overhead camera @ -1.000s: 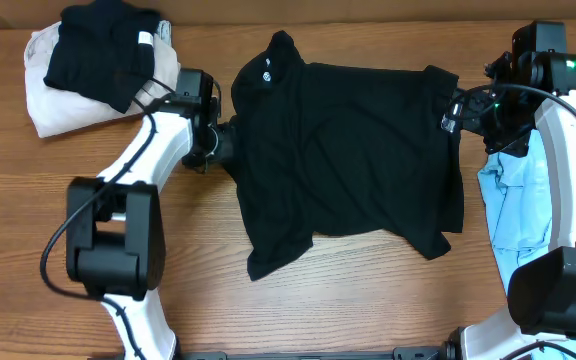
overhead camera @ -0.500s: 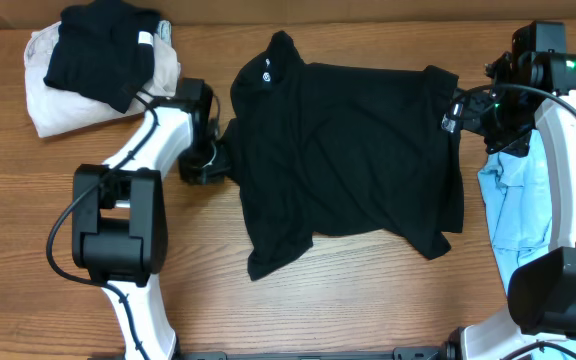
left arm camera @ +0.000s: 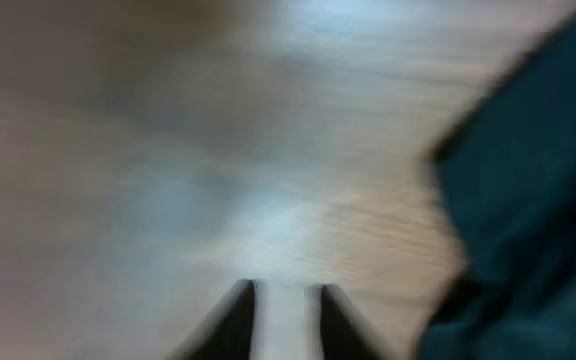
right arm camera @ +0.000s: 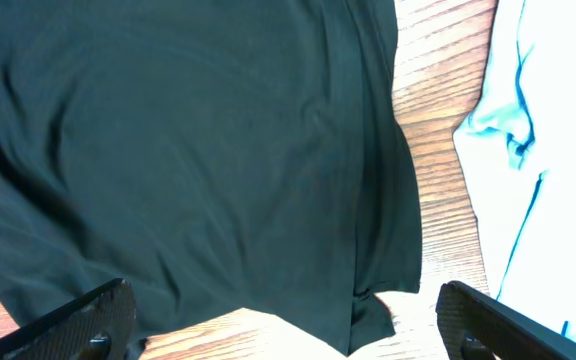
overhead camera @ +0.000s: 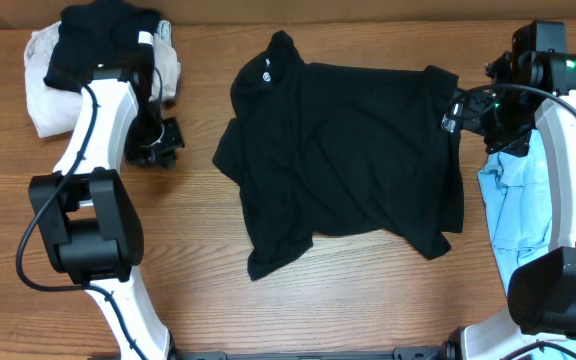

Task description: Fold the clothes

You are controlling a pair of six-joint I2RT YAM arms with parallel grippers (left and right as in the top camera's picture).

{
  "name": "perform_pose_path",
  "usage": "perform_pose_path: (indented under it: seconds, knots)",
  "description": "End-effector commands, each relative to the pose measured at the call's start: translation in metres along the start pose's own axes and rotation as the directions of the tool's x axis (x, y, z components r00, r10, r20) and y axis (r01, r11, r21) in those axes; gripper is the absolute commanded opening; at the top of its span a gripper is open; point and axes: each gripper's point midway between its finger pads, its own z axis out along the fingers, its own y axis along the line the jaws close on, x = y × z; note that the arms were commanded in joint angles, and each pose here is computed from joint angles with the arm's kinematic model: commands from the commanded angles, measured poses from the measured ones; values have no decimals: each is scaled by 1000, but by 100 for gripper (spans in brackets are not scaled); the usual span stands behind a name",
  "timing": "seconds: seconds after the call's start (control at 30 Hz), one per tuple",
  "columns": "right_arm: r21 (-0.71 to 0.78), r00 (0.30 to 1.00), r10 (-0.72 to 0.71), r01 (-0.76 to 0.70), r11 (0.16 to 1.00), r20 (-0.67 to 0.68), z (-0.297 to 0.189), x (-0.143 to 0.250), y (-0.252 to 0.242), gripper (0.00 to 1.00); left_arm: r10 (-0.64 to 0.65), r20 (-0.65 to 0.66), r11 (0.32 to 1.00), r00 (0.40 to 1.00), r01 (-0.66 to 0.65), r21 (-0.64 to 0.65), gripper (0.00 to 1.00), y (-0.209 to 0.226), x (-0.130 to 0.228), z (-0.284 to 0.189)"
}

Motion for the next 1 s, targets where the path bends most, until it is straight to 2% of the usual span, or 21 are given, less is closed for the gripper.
perform_pose_path:
  seconds: [0.0,0.07,0.17,0.37,0.6,0.77,0.97]
  knots:
    - [-5,1000,-6,6,1000,-5,1,1,0,100,155,34,974,987,-158,161,67,-48,0,0]
    - [-4,1000,-6,6,1000,-7,1,2,0,100,179,46,971,983,-184,151,84,-55,-1,8]
    - [-5,1000,-6,6,1000,-6,1,2,0,100,236,71,959,969,-244,146,90,-66,0,23]
    - [-5,1000,-11,11,1000,-6,1,2,0,100,294,92,946,951,-303,112,87,-75,6,52]
    - [-5,1000,-24,24,1000,-6,1,2,0,100,295,110,948,949,-306,94,83,-73,8,72]
    - [-5,1000,-24,24,1000,-7,1,2,0,100,303,118,945,946,-314,95,66,-73,13,86]
    - [-5,1000,-24,24,1000,-6,1,2,0,100,333,130,933,934,-346,97,71,-79,27,112]
